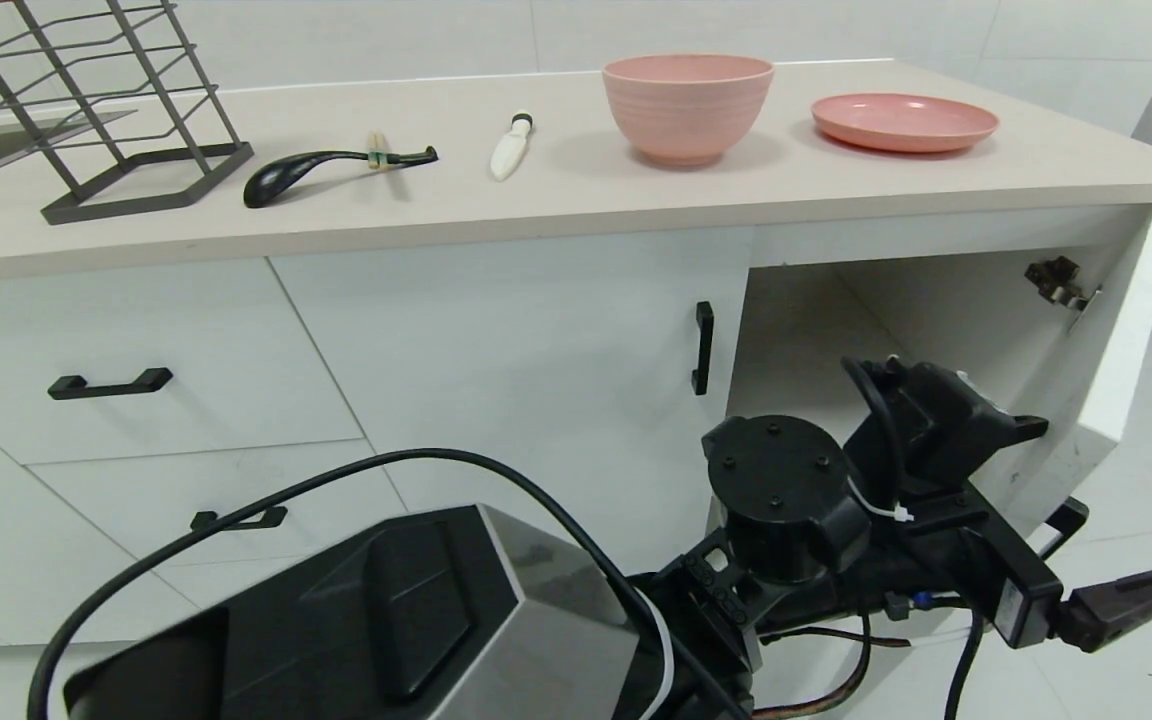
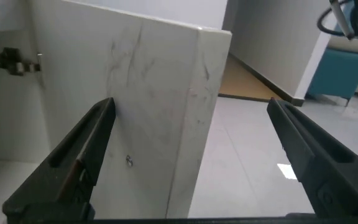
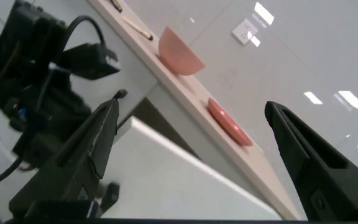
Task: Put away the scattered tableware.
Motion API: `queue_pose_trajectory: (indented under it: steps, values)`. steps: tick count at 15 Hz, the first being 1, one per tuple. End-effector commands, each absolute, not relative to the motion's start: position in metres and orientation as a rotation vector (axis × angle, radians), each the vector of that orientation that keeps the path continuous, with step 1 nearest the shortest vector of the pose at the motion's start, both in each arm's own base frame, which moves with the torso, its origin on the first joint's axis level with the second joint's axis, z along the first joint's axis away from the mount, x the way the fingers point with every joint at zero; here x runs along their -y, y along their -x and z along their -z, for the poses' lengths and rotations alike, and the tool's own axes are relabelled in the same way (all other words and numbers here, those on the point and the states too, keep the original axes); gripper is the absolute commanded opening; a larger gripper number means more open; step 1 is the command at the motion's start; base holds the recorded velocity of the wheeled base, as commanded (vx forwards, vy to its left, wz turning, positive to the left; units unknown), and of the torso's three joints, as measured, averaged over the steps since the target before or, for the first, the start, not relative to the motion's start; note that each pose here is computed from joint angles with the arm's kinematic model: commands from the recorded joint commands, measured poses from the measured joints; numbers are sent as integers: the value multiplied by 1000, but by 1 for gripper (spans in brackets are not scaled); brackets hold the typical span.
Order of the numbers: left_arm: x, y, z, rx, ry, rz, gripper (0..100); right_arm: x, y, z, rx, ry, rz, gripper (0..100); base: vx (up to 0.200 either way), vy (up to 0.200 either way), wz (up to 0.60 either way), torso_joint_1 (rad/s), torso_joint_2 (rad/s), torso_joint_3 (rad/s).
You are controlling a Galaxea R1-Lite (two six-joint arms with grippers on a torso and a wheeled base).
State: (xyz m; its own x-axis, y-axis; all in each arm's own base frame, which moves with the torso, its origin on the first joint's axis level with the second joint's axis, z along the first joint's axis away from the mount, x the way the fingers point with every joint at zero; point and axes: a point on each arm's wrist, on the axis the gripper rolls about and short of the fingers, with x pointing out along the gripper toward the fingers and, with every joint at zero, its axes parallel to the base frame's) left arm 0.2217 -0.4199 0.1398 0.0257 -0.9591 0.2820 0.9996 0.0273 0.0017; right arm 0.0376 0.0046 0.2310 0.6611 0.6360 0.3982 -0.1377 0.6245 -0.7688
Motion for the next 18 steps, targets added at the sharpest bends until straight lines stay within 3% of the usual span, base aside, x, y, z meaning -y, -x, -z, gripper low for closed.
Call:
queue_pose_trajectory:
  steps: [1, 18]
  values:
    - [428, -218, -132, 218, 219, 1546, 100, -5, -36, -237, 742, 792, -485, 100, 0, 0, 0, 0, 0, 0]
    - [532, -133, -90, 309, 311, 1760, 100, -11, -21, -274, 893, 880, -400, 100, 0, 0, 0, 0, 0, 0]
